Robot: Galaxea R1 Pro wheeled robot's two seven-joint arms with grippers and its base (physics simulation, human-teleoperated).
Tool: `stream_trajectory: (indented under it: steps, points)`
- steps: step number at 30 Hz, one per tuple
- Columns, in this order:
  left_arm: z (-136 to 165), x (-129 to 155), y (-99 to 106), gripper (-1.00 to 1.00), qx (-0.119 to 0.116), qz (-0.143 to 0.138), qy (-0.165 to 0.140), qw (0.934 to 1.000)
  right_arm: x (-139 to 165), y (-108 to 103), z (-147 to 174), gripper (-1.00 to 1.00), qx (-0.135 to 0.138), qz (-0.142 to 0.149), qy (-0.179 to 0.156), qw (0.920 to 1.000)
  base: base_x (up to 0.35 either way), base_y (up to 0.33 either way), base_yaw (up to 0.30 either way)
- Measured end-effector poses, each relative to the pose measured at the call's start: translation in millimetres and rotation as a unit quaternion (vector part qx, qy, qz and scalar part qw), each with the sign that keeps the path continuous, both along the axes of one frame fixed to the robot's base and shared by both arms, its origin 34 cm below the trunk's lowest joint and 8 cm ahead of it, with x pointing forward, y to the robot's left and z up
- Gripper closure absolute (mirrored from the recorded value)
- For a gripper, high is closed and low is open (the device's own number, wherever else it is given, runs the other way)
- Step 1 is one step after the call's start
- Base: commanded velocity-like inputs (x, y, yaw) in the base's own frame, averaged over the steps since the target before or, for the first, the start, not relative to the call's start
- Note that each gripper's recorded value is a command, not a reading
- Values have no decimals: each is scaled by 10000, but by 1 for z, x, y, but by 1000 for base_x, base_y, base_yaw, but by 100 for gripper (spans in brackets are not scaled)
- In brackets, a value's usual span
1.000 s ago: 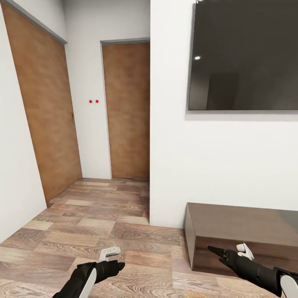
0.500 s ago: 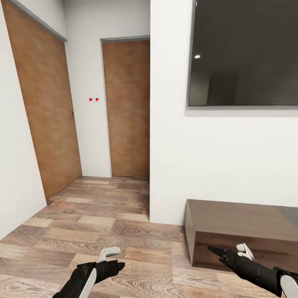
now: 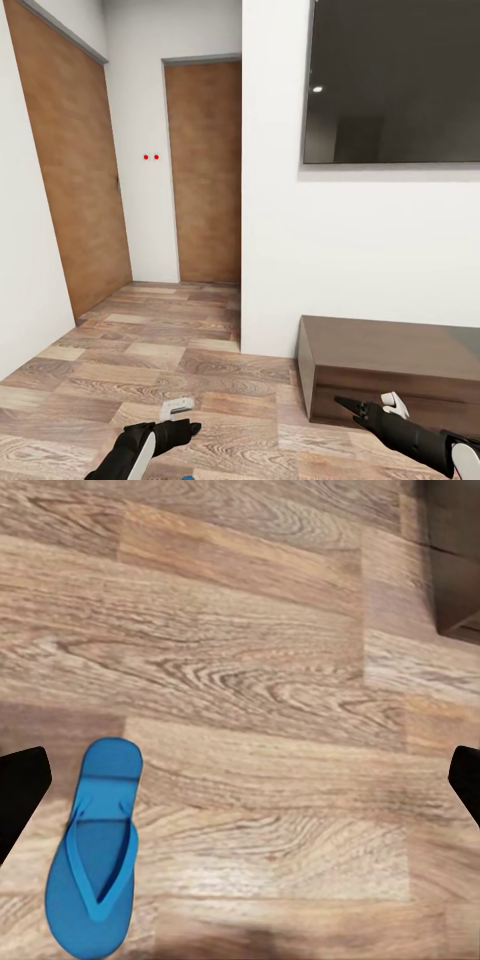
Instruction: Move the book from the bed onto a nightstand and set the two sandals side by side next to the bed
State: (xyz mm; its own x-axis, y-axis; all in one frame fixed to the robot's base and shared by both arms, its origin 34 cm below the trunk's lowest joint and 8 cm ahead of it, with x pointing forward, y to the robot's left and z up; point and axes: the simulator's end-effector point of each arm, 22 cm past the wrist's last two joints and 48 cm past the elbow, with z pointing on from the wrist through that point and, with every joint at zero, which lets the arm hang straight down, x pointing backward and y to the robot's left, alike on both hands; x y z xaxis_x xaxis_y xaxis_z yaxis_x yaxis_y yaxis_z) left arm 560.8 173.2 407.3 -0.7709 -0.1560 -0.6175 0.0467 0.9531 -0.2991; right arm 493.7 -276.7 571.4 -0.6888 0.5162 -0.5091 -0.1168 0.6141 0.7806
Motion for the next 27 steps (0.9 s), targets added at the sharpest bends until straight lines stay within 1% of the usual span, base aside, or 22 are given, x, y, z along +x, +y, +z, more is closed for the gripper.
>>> stream_trajectory:
  steps: [6, 27]
  points:
    - [-14, -4, 0, -100, 1, 1, -2, 10000, -4, 0, -14, -100, 0, 3, 0, 10000, 0, 0, 0]
    - [-56, -15, 0, -100, 0, 0, 430, 9991, -1, 0, -51, -100, -2, 4, 430, 9991, 0, 0, 0]
